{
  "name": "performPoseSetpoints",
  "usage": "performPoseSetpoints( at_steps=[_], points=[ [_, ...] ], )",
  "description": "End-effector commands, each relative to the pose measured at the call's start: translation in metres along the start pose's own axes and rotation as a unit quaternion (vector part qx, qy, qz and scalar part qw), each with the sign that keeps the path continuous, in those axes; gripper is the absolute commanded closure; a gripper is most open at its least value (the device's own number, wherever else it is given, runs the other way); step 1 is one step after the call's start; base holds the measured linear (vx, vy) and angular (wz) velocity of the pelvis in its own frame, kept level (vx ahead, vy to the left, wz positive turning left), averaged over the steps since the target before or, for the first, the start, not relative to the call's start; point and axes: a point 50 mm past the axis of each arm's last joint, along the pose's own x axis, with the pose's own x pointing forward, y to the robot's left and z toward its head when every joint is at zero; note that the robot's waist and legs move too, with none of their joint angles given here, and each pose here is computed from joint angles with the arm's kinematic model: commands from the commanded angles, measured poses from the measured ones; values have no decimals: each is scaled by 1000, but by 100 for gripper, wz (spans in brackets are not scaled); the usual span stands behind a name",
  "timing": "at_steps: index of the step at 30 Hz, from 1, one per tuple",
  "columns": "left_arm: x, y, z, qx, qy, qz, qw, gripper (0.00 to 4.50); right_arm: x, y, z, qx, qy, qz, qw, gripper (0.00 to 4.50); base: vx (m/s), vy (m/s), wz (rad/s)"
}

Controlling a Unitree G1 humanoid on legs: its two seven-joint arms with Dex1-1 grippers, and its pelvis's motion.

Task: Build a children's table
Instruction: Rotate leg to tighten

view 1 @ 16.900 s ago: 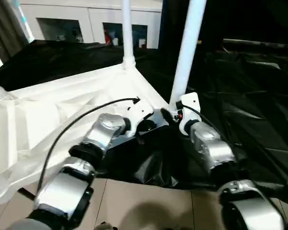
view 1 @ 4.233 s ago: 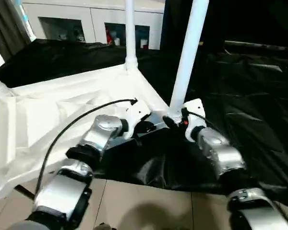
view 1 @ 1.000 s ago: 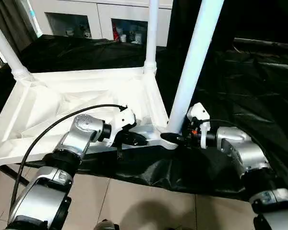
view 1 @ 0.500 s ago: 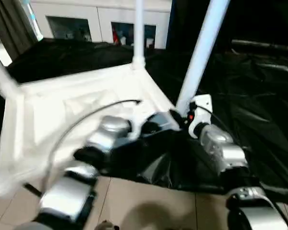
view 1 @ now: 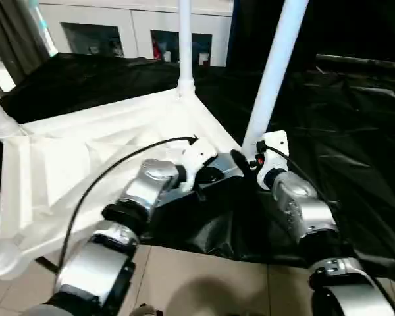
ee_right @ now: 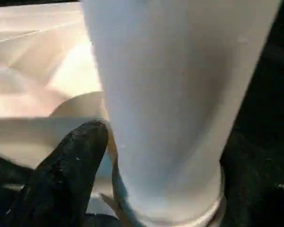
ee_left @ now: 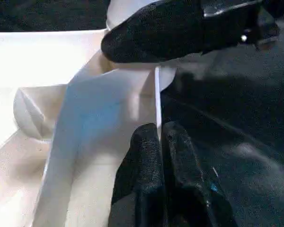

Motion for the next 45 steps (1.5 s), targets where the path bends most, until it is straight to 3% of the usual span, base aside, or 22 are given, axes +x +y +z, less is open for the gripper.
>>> performPoseSetpoints(
  at_steps=[1,2,4,13,18,20,27,30,31,33,35,39,40,41,45],
  points=[
    [-2,-9,-14,3,28,-61,998,450,-1,11,6,-25,3,98,995,88,0,0,0],
    [-13,-7,-19,13,43,-89,995,450,-11,9,9,-53,11,161,985,88,0,0,0],
    [-21,-5,-22,18,53,-107,993,450,-18,7,11,-64,18,196,978,88,0,0,0],
    [-41,-5,-24,15,59,-169,984,450,-36,2,15,-78,40,281,956,88,0,0,0],
    [-42,-6,-23,14,57,-175,983,450,-39,0,14,-78,49,291,952,124,0,0,0],
    [-41,-6,-24,16,48,-164,985,450,-39,2,10,-86,61,297,949,158,0,0,0],
    [-39,-5,-25,18,44,-144,988,450,-38,7,6,-87,67,304,946,198,0,0,0],
    [-36,-1,-24,12,35,-109,993,450,-32,9,-1,-63,58,269,959,218,0,0,0],
    [-33,2,-23,4,32,-74,997,450,-27,11,-7,-45,57,231,970,224,0,0,0],
    [-32,4,-22,1,30,-58,998,450,-24,12,-10,-36,57,213,975,233,0,0,0],
    [-23,7,-19,-12,23,-13,1000,450,-15,17,-23,1,62,144,988,237,0,0,0],
    [-15,6,-16,-18,18,5,1000,450,-10,20,-29,23,62,100,993,244,0,0,0],
    [3,2,-6,-28,8,40,999,450,-1,22,-38,60,68,2,996,244,0,0,0],
    [10,0,-2,-33,4,56,998,450,2,24,-42,72,71,-36,994,246,0,0,0],
    [27,-7,7,-40,-4,76,996,450,9,33,-44,90,61,-82,991,246,0,0,0]
  ],
)
